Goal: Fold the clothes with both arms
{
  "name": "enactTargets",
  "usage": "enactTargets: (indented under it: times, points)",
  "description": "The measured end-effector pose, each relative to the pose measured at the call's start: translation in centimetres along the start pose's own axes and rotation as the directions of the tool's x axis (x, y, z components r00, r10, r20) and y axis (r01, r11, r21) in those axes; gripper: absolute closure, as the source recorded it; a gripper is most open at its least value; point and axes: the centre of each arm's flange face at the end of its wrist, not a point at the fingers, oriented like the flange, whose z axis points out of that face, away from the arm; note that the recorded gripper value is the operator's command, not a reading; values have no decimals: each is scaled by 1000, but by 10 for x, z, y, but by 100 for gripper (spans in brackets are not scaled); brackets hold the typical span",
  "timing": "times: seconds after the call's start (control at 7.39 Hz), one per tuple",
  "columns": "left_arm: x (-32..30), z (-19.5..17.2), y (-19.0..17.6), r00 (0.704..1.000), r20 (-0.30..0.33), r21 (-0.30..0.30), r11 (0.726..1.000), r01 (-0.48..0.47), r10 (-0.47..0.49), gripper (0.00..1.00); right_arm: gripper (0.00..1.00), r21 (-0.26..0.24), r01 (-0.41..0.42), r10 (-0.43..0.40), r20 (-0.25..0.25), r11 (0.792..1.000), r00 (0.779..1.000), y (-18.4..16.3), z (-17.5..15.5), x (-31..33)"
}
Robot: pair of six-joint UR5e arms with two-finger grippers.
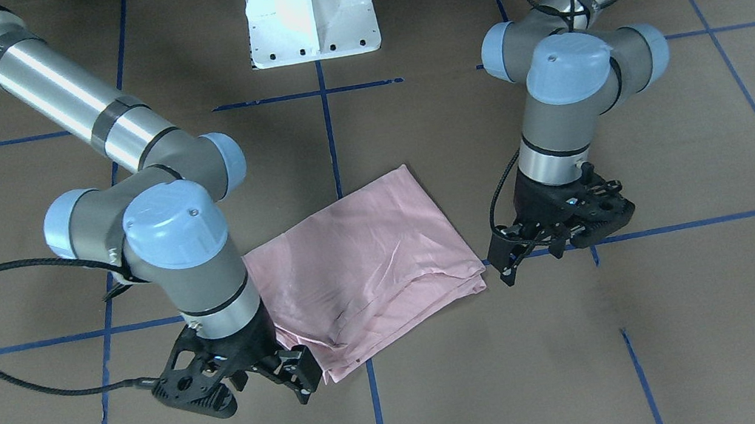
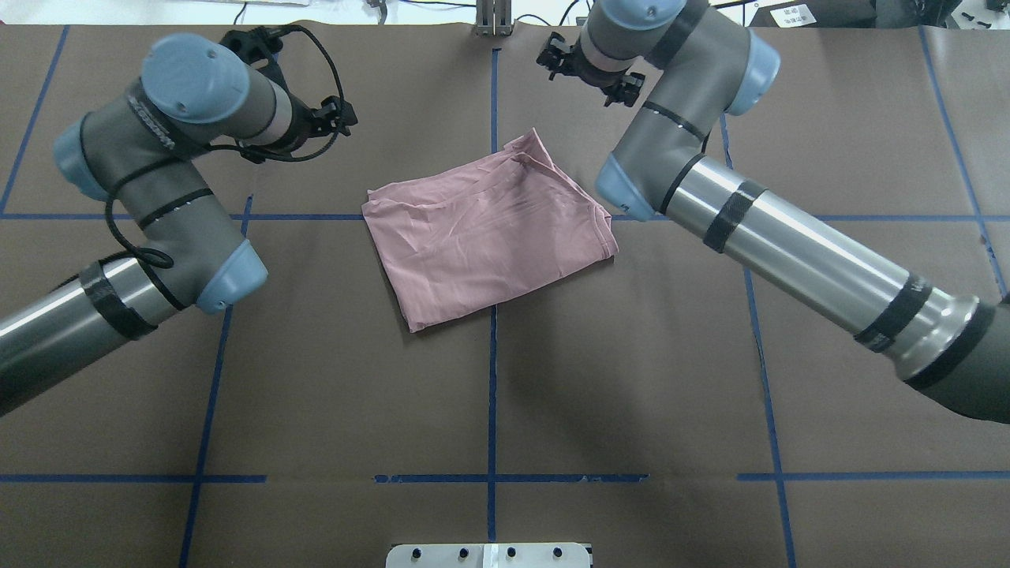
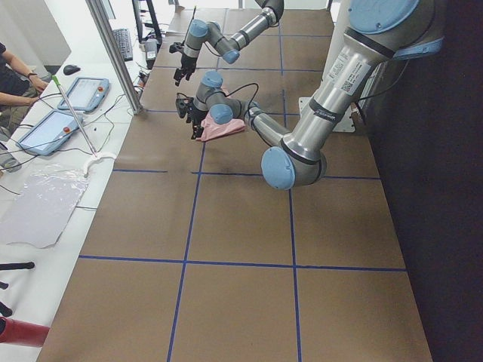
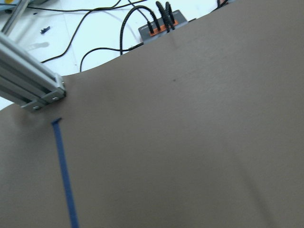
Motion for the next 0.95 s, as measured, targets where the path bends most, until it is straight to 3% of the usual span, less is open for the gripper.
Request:
enactTargets:
  times: [0.14, 0.41, 0.68, 0.95]
  points:
    - [-23, -20, -24, 998, -14, -13, 998, -68, 67, 0, 0, -42, 110, -112, -30, 993, 993, -25, -15, 47]
    - [-98, -66, -62, 974, -36, -41, 973, -227, 226, 0, 0, -131, 288, -297, -53, 949, 953, -59, -60, 154]
    - [-183, -102, -89, 915, 14, -38, 915, -403, 403, 0, 0, -199, 400, -422, -86, 895, 902, -66, -113, 257]
    - [-259, -139, -130, 823, 93, -68, 828, -556, 561, 0, 0, -262, 451, -478, -47, 853, 877, -78, -165, 367]
